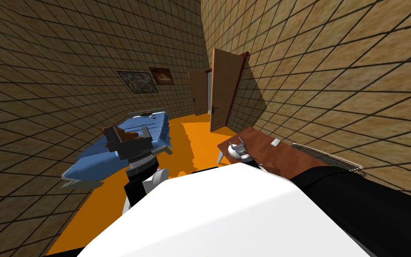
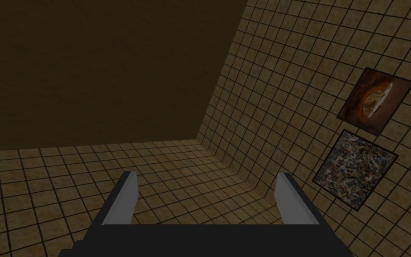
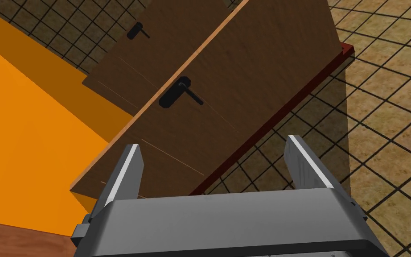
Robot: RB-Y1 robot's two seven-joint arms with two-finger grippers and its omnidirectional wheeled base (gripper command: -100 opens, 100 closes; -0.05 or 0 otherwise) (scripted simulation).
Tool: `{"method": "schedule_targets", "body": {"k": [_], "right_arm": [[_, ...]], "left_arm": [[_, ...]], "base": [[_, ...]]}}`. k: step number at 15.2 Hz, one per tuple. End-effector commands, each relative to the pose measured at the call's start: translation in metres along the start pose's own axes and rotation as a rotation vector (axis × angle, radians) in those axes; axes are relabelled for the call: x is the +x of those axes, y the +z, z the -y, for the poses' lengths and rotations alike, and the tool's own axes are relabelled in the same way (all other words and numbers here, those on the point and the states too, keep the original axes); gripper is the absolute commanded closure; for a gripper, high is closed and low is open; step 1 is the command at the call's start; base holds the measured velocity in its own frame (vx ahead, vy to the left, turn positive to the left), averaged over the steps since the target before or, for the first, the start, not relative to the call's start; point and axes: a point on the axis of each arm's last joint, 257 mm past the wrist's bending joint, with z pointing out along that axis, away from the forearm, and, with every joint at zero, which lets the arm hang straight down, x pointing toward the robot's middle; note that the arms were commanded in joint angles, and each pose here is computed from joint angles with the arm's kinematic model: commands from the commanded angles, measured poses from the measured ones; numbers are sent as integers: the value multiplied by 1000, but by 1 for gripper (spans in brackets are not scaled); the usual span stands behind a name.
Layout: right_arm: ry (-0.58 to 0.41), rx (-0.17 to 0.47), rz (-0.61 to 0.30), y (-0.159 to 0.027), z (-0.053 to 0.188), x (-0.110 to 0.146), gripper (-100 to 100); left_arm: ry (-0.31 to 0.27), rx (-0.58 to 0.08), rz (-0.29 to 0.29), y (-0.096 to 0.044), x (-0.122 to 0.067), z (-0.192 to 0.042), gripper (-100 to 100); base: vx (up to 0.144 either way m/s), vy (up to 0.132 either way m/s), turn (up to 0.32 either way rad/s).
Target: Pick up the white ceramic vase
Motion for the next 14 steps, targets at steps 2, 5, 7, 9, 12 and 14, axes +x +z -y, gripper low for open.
{"method": "schedule_targets", "body": {"k": [2, 5, 7, 9, 12, 14], "right_arm": [[64, 14, 31, -14, 2, -19, -100], [106, 14, 32, -14, 2, -19, -100], [152, 22, 58, -25, 3, -33, -100], [186, 29, 84, -36, 4, -48, -100], [227, 27, 84, -36, 4, -48, -100], [273, 31, 111, -47, 3, -61, -100]], "left_arm": [[0, 0, 0, 0, 0, 0, 0], [0, 0, 0, 0, 0, 0, 0], [0, 0, 0, 0, 0, 0, 0], [0, 0, 0, 0, 0, 0, 0], [0, 0, 0, 0, 0, 0, 0], [0, 0, 0, 0, 0, 0, 0]], "base": [[-30, -31, 168], [-29, -31, 91], [-27, -23, 184], [-32, -23, 150], [-29, -27, 114], [-30, -22, 196]]}}
